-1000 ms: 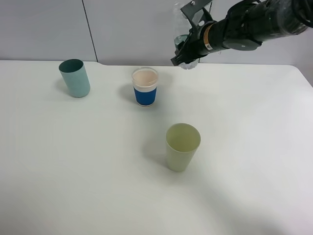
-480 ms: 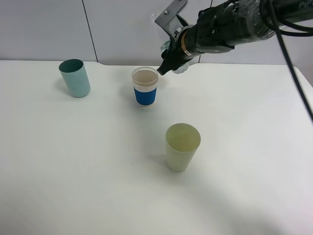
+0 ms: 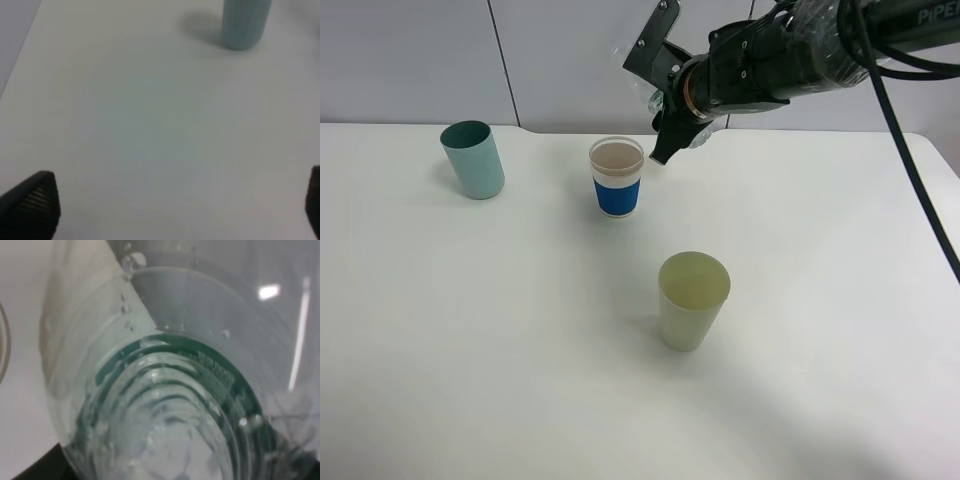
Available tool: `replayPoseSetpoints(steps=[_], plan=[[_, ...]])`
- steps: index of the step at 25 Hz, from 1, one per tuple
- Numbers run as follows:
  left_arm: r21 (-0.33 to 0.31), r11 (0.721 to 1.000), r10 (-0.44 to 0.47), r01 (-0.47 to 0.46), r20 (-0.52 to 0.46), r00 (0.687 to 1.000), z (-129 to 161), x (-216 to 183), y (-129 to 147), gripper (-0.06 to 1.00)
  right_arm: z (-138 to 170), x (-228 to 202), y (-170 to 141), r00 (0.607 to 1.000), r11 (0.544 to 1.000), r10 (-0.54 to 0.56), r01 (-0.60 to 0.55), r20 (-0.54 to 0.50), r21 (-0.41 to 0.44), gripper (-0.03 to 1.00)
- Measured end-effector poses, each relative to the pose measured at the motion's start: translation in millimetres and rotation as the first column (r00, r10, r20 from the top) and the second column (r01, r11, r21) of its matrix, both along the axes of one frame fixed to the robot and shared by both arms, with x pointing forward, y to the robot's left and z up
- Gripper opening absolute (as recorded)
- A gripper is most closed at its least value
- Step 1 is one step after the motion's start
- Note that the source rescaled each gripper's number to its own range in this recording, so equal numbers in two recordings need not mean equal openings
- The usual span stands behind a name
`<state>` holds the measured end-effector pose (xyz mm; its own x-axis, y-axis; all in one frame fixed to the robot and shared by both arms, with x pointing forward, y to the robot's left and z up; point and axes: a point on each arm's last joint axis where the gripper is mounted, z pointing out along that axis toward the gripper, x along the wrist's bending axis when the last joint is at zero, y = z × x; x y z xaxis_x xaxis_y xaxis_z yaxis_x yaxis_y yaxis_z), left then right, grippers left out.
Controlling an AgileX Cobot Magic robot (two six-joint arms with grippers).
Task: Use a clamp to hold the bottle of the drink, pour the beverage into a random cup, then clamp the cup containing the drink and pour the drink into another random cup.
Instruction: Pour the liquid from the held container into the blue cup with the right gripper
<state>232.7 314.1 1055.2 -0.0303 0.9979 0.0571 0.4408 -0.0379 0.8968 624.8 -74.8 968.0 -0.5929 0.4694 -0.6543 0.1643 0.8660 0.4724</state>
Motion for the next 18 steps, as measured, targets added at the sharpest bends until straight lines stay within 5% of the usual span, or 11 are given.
replayPoseSetpoints(steps=[18], plan=[[0.000, 1.000, 0.000, 0.000, 0.000, 1.000, 0.0, 0.0, 0.0, 1.00, 0.7, 1.6, -8.7, 0.997, 0.965, 0.069, -0.056, 0.040, -0.254, 0.00]])
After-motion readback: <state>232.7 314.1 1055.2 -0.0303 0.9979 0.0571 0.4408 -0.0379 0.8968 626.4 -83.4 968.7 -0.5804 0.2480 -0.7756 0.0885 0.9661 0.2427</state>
